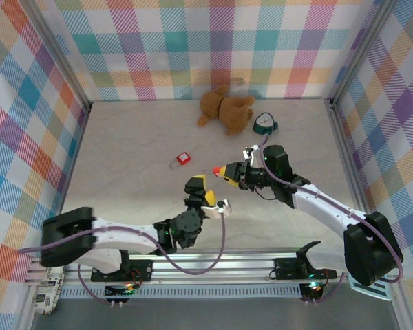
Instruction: Unlock with the key
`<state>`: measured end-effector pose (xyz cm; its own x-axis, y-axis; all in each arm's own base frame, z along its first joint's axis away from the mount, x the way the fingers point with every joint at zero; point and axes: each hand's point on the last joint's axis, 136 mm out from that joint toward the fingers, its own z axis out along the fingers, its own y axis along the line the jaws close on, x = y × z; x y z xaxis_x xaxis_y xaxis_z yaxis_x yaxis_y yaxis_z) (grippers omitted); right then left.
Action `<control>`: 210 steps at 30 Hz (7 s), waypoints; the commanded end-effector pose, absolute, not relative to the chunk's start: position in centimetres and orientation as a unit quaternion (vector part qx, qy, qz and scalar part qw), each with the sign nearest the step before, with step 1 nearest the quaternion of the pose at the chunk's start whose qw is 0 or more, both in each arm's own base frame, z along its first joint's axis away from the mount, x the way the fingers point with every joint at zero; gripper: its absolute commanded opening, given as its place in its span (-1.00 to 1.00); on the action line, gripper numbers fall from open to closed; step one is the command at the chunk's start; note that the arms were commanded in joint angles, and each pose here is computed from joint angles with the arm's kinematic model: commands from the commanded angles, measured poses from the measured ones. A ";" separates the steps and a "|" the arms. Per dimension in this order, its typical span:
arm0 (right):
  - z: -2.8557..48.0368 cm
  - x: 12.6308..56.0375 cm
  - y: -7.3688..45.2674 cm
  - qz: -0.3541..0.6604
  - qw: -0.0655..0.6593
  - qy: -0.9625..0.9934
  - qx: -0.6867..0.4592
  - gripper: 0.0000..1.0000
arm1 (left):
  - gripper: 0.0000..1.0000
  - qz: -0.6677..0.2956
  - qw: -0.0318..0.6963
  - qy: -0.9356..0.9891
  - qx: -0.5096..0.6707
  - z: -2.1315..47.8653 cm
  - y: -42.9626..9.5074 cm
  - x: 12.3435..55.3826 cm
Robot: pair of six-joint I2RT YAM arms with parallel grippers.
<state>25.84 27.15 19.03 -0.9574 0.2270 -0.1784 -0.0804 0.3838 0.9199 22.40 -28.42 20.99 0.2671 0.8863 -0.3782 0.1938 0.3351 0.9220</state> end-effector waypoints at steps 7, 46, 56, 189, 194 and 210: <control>21.2 25.1 27.5 0.554 0.169 0.814 -0.051 -0.40 | 0.58 0.088 0.550 0.624 0.548 23.5 -27.4 21.0; 23.1 20.2 28.3 0.586 0.130 0.787 -0.142 -0.42 | -0.58 -0.023 0.464 0.655 0.595 20.8 -31.5 23.6; 23.3 20.5 28.6 0.587 0.129 0.786 -0.146 -0.39 | -0.83 -0.038 0.458 0.658 0.597 20.8 -31.6 23.1; 20.8 23.0 24.3 0.501 0.132 0.851 0.087 0.66 | -1.00 0.161 0.585 0.596 0.526 21.4 -30.9 26.1; 20.6 22.7 26.1 0.523 0.070 0.844 0.099 0.62 | -1.00 0.168 0.602 0.574 0.529 21.3 -31.6 25.7; 20.0 23.7 28.3 0.554 0.028 0.824 0.115 -0.28 | -1.00 0.203 0.588 0.556 0.551 19.4 -32.5 26.0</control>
<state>23.75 27.48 18.55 -0.9643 0.2490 0.0907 0.1884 0.4038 0.8952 26.04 -32.07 18.44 0.2869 0.8622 -0.4175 0.4080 0.2843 0.8676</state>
